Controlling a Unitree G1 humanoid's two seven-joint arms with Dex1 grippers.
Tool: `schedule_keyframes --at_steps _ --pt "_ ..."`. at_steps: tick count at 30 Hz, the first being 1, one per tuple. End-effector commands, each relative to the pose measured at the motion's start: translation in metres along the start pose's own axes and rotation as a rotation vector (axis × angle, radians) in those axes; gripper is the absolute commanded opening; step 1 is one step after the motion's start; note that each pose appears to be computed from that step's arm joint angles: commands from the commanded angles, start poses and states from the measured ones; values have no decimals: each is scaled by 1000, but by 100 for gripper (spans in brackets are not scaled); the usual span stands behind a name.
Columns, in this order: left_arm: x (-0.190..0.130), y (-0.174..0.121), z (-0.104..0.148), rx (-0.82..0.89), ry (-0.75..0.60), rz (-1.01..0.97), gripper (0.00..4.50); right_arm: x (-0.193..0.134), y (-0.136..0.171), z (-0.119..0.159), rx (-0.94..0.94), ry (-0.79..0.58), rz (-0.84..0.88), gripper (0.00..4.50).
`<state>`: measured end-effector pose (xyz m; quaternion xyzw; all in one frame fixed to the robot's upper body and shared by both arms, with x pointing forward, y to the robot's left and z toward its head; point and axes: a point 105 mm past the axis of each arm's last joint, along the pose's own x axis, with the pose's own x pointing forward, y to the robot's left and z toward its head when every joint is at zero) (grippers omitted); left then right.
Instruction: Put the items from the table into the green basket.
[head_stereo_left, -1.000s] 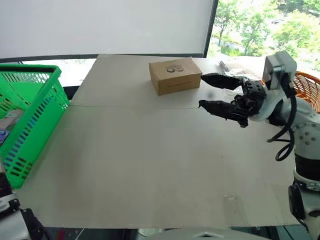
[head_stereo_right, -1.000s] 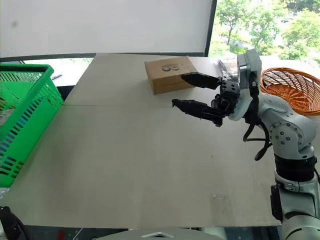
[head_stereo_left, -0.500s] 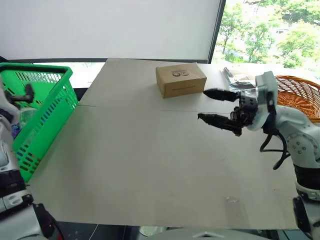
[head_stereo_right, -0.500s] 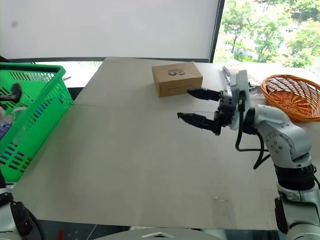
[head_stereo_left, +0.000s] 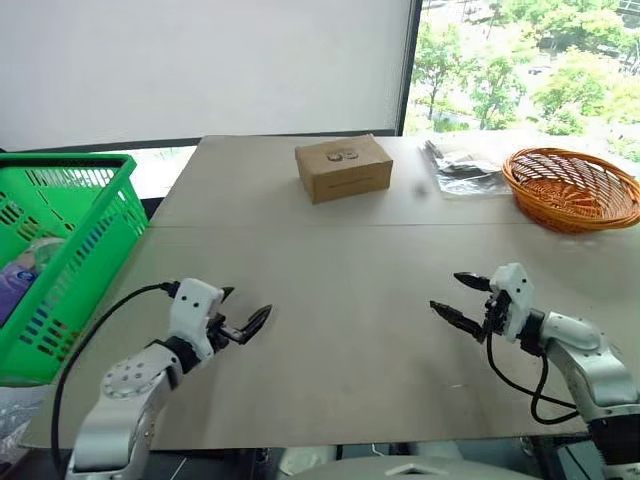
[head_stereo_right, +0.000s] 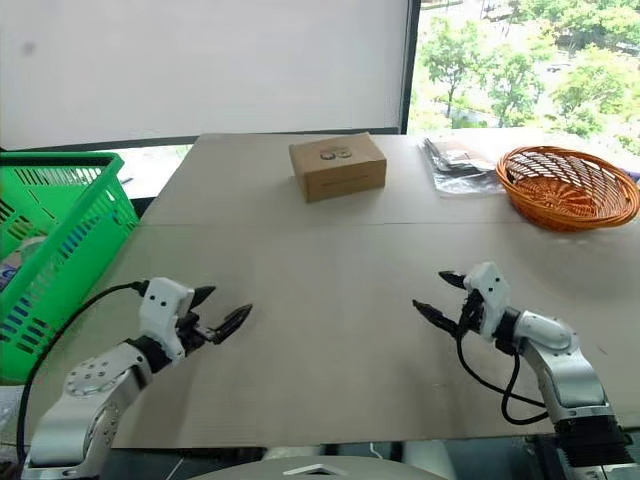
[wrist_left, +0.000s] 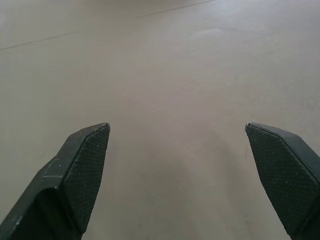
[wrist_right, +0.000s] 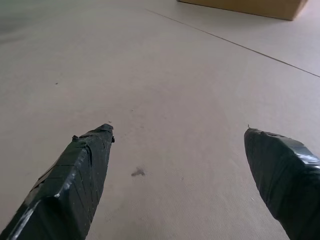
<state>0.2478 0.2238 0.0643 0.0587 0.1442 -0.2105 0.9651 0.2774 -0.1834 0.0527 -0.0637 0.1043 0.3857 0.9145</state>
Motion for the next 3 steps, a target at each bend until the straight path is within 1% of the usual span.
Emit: schedule_keyframes --at_steps 1,3 --pt "2 -5 17 27 -67 -15 448 -10 -12 13 -54 -46 -43 450" --pt "2 -9 16 33 -63 -35 448 -11 -12 15 -54 -55 -38 450"
